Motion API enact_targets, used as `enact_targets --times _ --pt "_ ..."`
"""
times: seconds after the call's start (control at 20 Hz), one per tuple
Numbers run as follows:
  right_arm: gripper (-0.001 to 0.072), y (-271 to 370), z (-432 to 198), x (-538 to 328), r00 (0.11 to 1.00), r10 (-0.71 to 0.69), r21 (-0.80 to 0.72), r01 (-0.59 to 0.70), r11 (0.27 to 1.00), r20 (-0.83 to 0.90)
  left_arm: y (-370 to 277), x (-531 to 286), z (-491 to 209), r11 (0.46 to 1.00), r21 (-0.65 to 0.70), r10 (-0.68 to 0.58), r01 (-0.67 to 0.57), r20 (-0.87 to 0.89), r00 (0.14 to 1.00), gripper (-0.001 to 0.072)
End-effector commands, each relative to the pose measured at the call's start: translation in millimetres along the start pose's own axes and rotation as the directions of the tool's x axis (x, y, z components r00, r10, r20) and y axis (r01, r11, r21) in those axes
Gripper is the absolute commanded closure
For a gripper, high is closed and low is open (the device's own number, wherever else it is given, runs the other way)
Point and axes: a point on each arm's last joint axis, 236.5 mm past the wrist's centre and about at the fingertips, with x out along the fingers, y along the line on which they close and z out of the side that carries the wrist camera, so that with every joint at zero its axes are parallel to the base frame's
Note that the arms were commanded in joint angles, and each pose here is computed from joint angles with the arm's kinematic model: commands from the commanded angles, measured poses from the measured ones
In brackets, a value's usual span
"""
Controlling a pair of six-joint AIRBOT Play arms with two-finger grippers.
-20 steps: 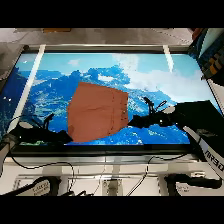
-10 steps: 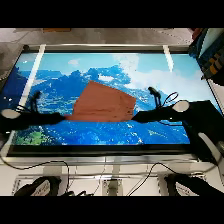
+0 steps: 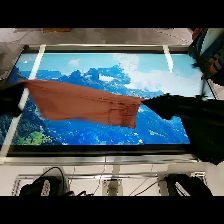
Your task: Fold the clothes and pants, and hang the long-sleeved shirts on hangers.
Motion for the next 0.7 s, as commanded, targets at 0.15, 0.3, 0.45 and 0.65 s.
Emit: enact_targets --times 0.15,0.3,0.45,0.65 --pt "0.0695 47.2 25.2 -37.8 0.984 0.06 0.117 -0.08 0.99 0.167 -25.9 -42.9 16.1 1.0 0.009 -0.001 0.0 0.112 0.994 0.0704" --pt "0.0694 -15.1 25.2 0.3 0.988 -0.043 0.226 0.008 0.974 0.147 4.3 13.9 -70.8 0.983 -0.183 -0.023 0.002 -0.115 0.993 0.0704" --pt "0.0694 -99.7 5.4 62.3 0.984 -0.152 0.389 0.105 0.915 0.093 26.3 74.7 -168.1 0.901 -0.432 -0.098 -0.04 -0.292 0.951 0.0704" --pt "0.0694 -188.3 -33.4 142.8 0.958 -0.286 0.462 0.257 0.849 -0.006 -2.9 143.2 -248.6 0.816 -0.577 -0.263 -0.013 -0.393 0.881 0.0704"
